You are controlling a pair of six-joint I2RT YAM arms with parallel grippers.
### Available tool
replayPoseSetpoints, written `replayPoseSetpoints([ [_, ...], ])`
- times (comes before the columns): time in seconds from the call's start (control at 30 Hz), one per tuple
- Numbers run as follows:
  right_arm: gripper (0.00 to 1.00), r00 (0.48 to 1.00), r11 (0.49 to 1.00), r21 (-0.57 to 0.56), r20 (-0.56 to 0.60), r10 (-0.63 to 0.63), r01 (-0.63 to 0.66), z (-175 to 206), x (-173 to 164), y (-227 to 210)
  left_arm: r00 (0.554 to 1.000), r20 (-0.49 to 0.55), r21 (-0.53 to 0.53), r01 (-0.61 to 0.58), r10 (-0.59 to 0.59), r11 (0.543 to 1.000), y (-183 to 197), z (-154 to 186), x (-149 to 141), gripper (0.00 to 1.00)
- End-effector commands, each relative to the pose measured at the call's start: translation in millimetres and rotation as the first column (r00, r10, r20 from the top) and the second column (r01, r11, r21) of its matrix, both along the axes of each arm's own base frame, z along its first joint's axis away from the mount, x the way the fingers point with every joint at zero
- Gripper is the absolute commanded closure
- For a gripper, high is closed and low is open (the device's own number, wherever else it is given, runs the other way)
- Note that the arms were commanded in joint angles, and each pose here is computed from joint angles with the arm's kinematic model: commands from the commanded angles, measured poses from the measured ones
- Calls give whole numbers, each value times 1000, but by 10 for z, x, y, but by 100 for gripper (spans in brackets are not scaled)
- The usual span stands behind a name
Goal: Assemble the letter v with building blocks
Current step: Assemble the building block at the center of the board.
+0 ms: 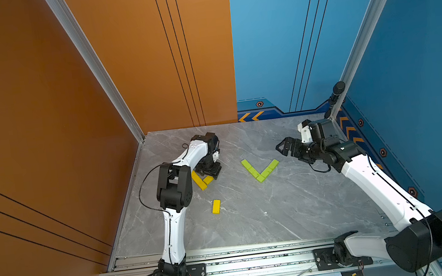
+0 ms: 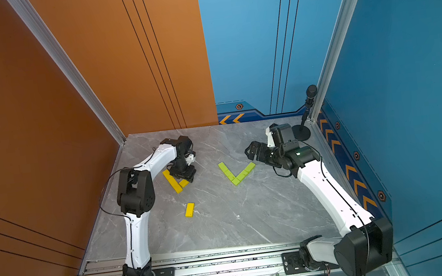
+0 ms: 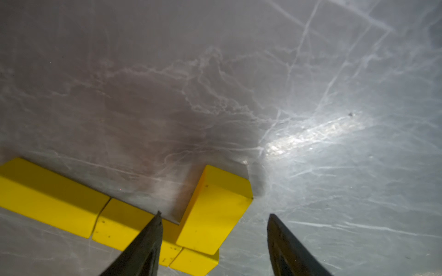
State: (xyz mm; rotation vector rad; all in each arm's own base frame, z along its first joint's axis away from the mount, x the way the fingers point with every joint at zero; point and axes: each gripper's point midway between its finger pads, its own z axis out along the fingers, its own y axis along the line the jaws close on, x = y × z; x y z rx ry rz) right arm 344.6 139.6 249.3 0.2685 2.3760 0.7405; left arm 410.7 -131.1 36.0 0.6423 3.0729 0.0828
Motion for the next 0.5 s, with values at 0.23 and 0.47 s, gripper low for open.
replayPoseSetpoints([
  [0.23,0,998,999,32,47,-33,31,108,-21,-22,1000,-20,-30,-14,13,999,32,-64,13,36],
  [0.47,0,997,998,31,60,-51,49,142,-27,-60,999,-44,-18,-2,1,1000,10,-168,-47,40],
])
